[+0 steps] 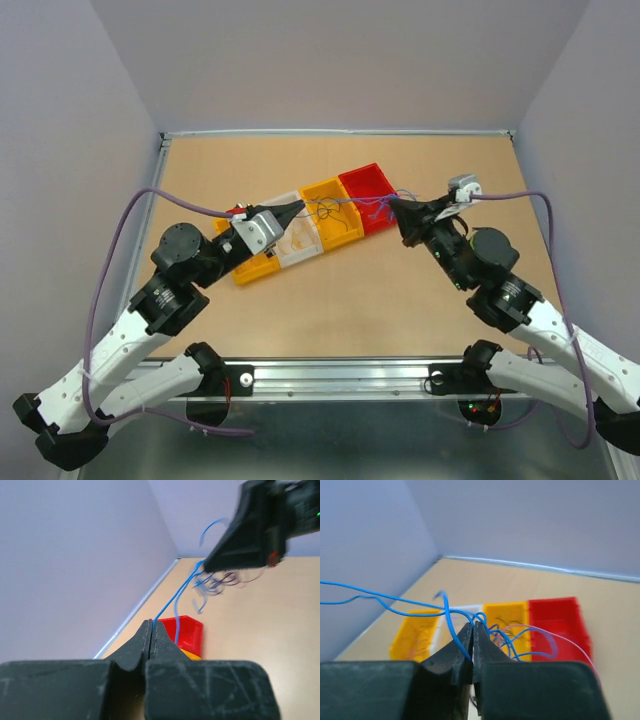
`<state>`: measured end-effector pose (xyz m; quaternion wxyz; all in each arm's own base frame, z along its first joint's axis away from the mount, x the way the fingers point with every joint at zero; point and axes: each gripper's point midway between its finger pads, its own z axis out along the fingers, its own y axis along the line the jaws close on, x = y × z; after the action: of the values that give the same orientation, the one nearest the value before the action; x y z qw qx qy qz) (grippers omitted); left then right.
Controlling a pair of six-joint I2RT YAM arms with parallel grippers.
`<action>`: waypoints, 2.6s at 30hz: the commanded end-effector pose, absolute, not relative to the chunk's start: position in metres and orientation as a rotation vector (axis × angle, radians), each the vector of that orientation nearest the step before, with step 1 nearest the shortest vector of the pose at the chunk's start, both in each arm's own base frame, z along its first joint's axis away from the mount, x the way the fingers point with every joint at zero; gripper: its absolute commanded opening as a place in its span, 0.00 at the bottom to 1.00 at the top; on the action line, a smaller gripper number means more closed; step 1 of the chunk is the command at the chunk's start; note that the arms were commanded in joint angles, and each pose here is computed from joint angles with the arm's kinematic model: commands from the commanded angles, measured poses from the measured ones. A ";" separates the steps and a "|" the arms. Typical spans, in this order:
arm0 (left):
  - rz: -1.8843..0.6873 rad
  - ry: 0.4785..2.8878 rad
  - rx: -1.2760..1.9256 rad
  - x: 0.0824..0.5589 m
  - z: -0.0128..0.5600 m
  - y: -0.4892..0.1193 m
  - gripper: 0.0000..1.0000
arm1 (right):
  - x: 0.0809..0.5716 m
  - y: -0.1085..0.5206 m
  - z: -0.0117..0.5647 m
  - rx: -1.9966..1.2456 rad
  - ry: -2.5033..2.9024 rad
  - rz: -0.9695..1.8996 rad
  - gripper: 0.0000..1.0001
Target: Untangle the cables
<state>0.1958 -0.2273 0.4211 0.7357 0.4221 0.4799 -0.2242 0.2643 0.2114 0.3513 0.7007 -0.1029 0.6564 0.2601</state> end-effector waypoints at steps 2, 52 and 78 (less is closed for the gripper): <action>-0.237 0.917 0.447 0.223 0.488 -0.153 0.00 | 0.278 0.116 0.300 0.142 1.669 0.141 0.16; -0.747 0.896 1.235 0.159 0.366 -0.278 0.00 | 0.184 0.352 0.306 -1.181 1.032 1.095 0.75; -0.431 1.197 0.657 0.273 0.375 -0.232 0.43 | 0.257 0.337 0.306 -0.776 1.388 0.814 0.01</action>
<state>0.2484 -0.2494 0.3556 0.7206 0.3535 0.5461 -0.2399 0.2231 0.3580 0.2661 0.5662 -0.4383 0.5638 0.4116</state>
